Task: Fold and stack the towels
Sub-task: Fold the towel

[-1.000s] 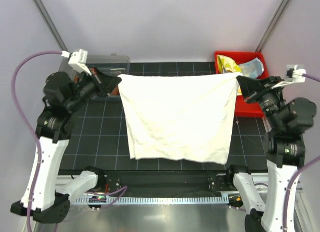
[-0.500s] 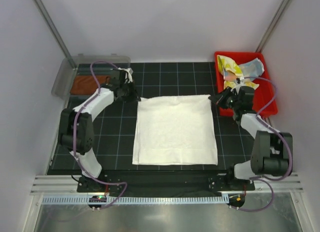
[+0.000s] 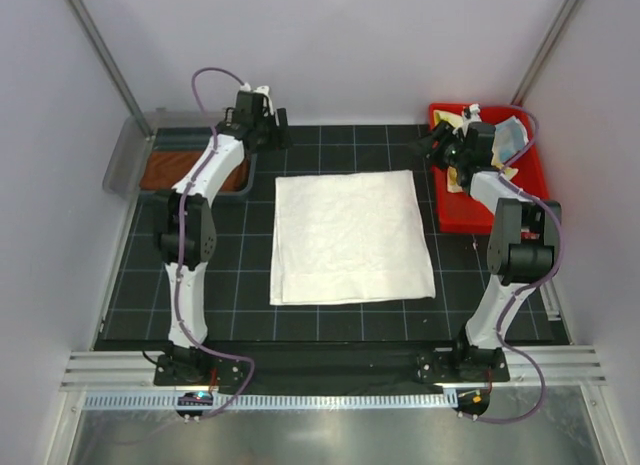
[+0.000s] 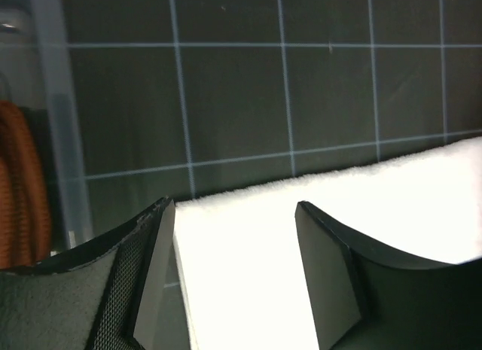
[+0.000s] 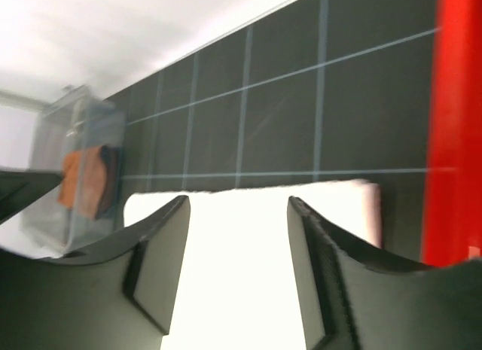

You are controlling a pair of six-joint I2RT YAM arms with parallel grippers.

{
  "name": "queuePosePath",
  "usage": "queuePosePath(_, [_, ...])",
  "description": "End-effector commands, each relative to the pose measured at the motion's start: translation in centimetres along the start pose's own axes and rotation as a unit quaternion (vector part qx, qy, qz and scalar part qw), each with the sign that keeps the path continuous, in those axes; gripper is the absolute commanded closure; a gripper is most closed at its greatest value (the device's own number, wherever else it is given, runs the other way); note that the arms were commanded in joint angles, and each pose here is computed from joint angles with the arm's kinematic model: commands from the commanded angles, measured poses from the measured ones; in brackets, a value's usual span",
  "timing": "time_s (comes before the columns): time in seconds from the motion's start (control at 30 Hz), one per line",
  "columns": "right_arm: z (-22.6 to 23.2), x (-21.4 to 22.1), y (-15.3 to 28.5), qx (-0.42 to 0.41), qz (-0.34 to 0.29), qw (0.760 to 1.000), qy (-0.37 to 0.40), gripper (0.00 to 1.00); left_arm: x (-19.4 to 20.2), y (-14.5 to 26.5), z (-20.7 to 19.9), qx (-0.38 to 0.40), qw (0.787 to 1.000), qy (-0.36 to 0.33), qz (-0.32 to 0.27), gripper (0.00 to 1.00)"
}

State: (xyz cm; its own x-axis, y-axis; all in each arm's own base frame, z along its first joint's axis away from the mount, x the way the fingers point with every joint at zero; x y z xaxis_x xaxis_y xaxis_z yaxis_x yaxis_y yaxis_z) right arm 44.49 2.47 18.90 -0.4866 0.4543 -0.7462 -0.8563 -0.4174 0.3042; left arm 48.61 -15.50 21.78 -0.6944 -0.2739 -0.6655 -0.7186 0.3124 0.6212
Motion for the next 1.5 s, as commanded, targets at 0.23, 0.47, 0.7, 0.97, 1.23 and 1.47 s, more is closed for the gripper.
queuePosePath(0.23, [4.4,-0.3,9.8,0.201,0.102,0.974,-0.024,0.38,2.9,11.4,-2.4,-0.064,0.997,-0.015,0.029,0.30])
queuePosePath(0.47, [5.7,8.6,18.9,0.227,0.155,0.958,-0.088,0.51,16.1,18.1,-3.0,-0.004,0.992,-0.006,0.126,0.36])
queuePosePath(0.7, [4.1,15.2,21.4,0.238,0.176,0.945,-0.136,0.53,23.7,18.5,-0.5,0.007,0.986,0.070,0.150,0.42])
queuePosePath(0.97, [1.6,18.2,21.5,0.281,0.206,0.931,-0.112,0.51,26.0,15.9,0.2,0.013,0.981,0.098,0.170,0.41])
queuePosePath(1.23, [0.6,18.9,20.6,0.300,0.196,0.924,-0.132,0.51,28.1,14.7,1.5,-0.022,0.973,0.120,0.195,0.48])
queuePosePath(1.47, [-0.1,19.3,20.5,0.314,0.182,0.923,-0.125,0.50,28.8,14.1,1.8,-0.032,0.971,0.120,0.202,0.51])
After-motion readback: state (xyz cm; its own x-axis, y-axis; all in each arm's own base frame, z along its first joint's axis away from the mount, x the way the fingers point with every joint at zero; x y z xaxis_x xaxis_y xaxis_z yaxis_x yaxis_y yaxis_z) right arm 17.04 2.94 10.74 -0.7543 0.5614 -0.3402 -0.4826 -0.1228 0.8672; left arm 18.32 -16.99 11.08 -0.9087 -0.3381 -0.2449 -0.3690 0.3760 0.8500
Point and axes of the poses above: each gripper's point midway between its finger pads, its own y axis back along the fingers, its own z axis along the line the jaws close on, x = y × z, the point moved 10 cm from there along y, back along the fingers, and after that the axes turned 8 degrees about y, right-handed, at the moved point
